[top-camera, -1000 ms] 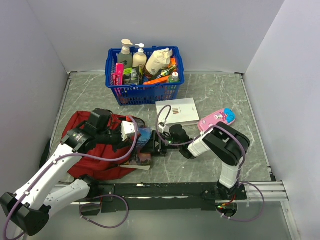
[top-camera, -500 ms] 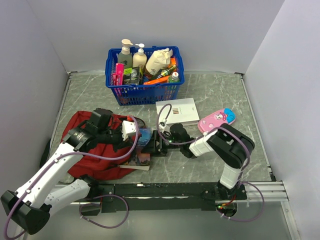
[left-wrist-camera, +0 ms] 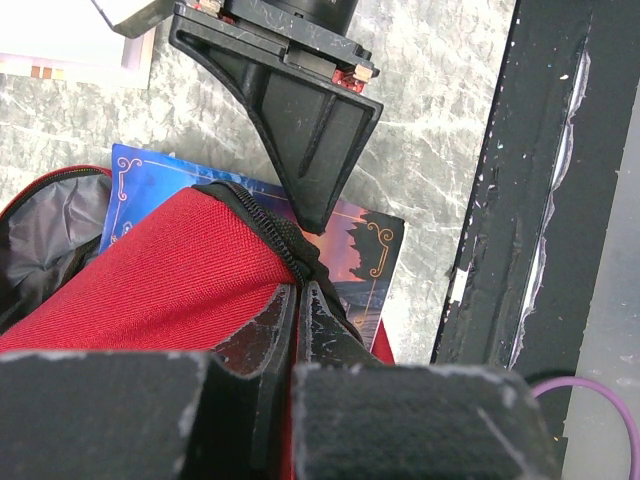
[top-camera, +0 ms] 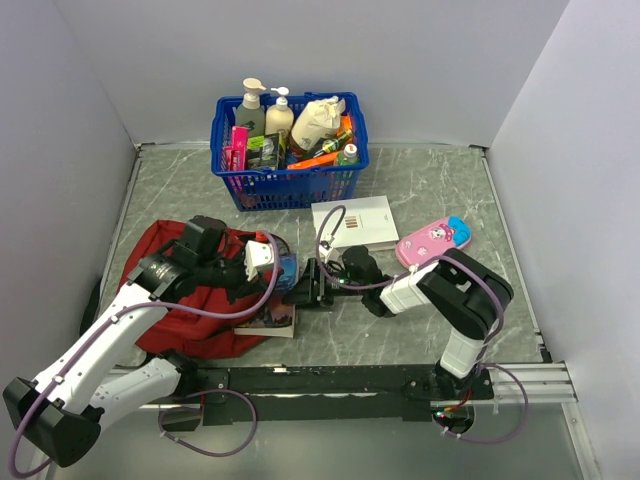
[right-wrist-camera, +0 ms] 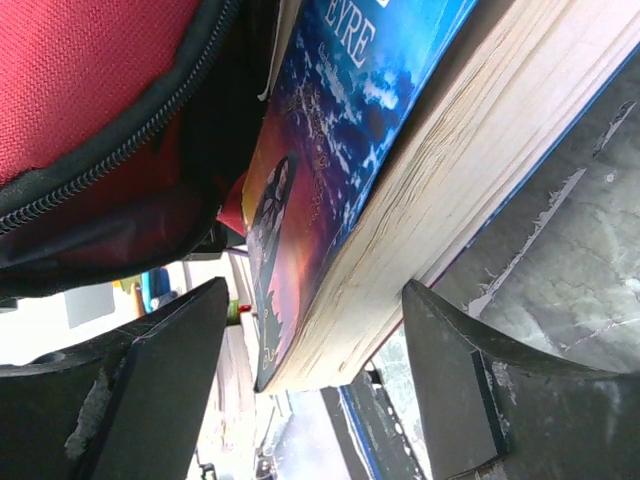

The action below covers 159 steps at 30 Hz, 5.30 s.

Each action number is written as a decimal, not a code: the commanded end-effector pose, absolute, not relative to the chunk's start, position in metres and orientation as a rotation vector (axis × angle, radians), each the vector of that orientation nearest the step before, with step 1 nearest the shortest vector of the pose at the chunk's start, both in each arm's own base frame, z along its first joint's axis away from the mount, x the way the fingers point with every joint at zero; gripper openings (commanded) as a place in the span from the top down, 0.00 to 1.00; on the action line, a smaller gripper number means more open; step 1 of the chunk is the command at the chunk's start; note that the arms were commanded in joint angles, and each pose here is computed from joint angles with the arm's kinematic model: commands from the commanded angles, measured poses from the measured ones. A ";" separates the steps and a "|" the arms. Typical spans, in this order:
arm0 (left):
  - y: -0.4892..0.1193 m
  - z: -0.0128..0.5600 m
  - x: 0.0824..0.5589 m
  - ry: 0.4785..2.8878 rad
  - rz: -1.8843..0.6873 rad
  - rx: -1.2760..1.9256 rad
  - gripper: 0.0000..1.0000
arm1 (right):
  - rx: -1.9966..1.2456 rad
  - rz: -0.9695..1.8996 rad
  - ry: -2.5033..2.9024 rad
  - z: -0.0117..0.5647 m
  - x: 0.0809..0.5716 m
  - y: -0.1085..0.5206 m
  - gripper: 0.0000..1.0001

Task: Pack the student bag
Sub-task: Place the book in the student bag.

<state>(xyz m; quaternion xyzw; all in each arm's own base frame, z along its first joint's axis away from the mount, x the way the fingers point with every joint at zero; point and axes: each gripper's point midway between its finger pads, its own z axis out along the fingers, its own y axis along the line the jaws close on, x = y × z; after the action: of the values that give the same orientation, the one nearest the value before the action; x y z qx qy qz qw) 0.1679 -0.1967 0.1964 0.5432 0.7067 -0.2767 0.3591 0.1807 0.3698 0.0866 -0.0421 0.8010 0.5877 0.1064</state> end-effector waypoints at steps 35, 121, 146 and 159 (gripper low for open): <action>-0.213 0.223 0.164 1.665 -0.786 1.397 0.99 | -0.217 1.368 2.459 0.052 0.207 0.345 0.10; -0.182 0.272 0.172 1.692 -0.583 1.396 0.99 | -0.200 2.186 1.864 0.204 0.163 0.352 1.00; -0.193 0.270 0.158 1.659 -0.705 1.407 0.99 | 0.019 1.867 1.855 0.212 0.262 0.395 1.00; -0.199 0.268 0.157 1.642 -0.744 1.432 0.99 | 0.165 1.768 1.904 0.205 0.275 0.412 1.00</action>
<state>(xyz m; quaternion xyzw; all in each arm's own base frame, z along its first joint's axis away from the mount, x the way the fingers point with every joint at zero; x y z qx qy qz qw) 0.1616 -0.1805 0.2437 0.5562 0.6986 -0.2529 0.3724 0.2535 0.3885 0.1138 0.0745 0.7843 0.5907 0.1743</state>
